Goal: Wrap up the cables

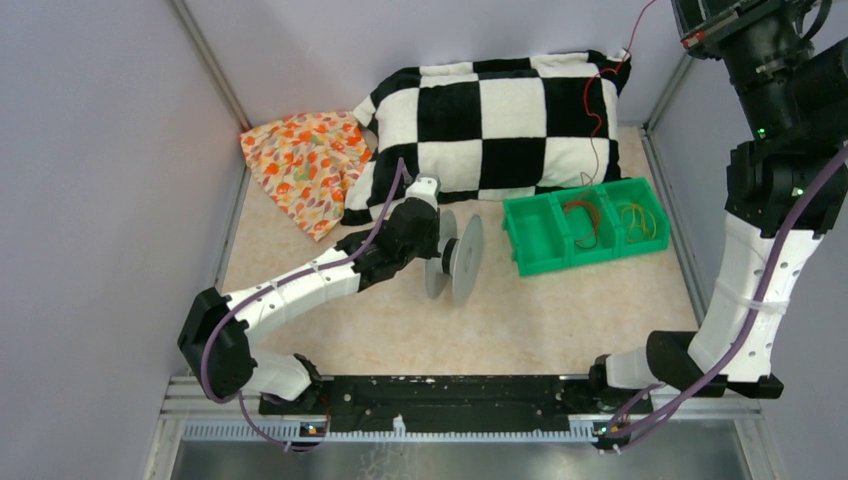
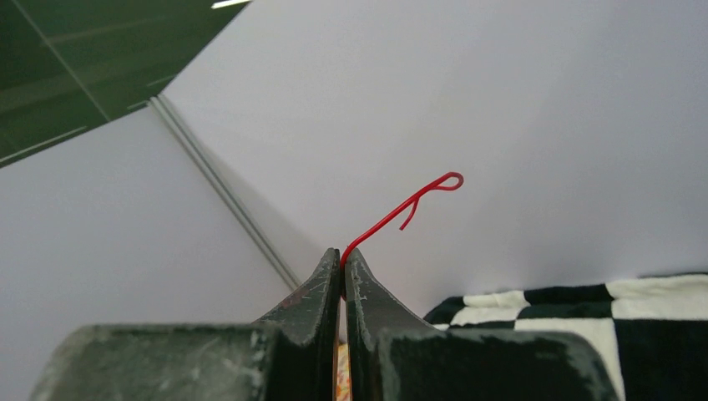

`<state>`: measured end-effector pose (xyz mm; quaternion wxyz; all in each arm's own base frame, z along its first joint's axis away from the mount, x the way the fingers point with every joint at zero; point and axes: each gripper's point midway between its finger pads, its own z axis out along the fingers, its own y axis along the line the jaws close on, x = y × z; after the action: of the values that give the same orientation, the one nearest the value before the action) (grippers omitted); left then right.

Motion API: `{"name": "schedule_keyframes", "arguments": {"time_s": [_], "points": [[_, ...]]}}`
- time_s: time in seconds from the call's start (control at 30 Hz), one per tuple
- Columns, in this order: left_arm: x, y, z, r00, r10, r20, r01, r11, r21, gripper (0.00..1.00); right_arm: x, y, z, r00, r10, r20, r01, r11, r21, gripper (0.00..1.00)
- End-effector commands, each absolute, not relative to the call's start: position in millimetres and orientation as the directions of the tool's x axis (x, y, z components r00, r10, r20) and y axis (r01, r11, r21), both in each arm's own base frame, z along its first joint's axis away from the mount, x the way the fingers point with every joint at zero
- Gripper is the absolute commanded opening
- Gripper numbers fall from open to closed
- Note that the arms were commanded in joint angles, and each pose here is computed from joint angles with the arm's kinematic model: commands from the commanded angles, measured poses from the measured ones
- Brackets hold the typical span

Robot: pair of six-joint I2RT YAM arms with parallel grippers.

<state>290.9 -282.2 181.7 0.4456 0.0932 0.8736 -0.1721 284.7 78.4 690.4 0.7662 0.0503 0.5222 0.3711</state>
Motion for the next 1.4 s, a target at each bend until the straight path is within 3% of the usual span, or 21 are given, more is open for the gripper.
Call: {"name": "schedule_keyframes", "arguments": {"time_s": [0.0,0.3,0.53,0.77,0.9,1.07,1.17,1.37], "points": [[288.0,-280.7,171.1,-0.611,0.005,-0.792,0.300,0.927,-0.226,0.00,265.6,91.8,712.7,0.188,0.651,-0.735,-0.618,0.661,0.427,0.00],[286.2,-287.8,173.7,-0.622,-0.043,-0.782,0.300,0.909,-0.288,0.00,241.5,94.3,750.2,0.240,0.701,-0.671,-0.697,0.606,0.384,0.00],[285.9,-282.6,172.1,-0.626,-0.051,-0.778,0.282,0.915,-0.287,0.00,280.6,93.1,725.3,0.194,0.694,-0.693,-0.658,0.616,0.433,0.00],[305.0,-283.0,194.6,-0.587,-0.088,-0.805,0.279,0.911,-0.303,0.00,368.5,129.2,584.5,-0.147,0.547,-0.824,-0.525,0.663,0.534,0.00],[313.0,-287.0,205.7,-0.557,-0.084,-0.826,0.295,0.910,-0.291,0.00,366.3,156.3,496.2,-0.316,0.469,-0.825,-0.502,0.655,0.564,0.00],[306.8,-315.0,219.9,-0.523,-0.037,-0.851,0.460,0.829,-0.319,0.00,330.6,184.1,418.5,-0.496,0.341,-0.798,-0.557,0.581,0.594,0.00],[312.4,-319.1,215.3,-0.512,-0.029,-0.858,0.466,0.830,-0.306,0.00,307.0,207.6,369.1,-0.603,0.228,-0.764,-0.551,0.574,0.606,0.00],[322.6,-324.9,212.1,-0.459,0.018,-0.888,0.507,0.826,-0.245,0.00,276.2,232.3,325.3,-0.684,0.150,-0.714,-0.542,0.550,0.635,0.00]]}}
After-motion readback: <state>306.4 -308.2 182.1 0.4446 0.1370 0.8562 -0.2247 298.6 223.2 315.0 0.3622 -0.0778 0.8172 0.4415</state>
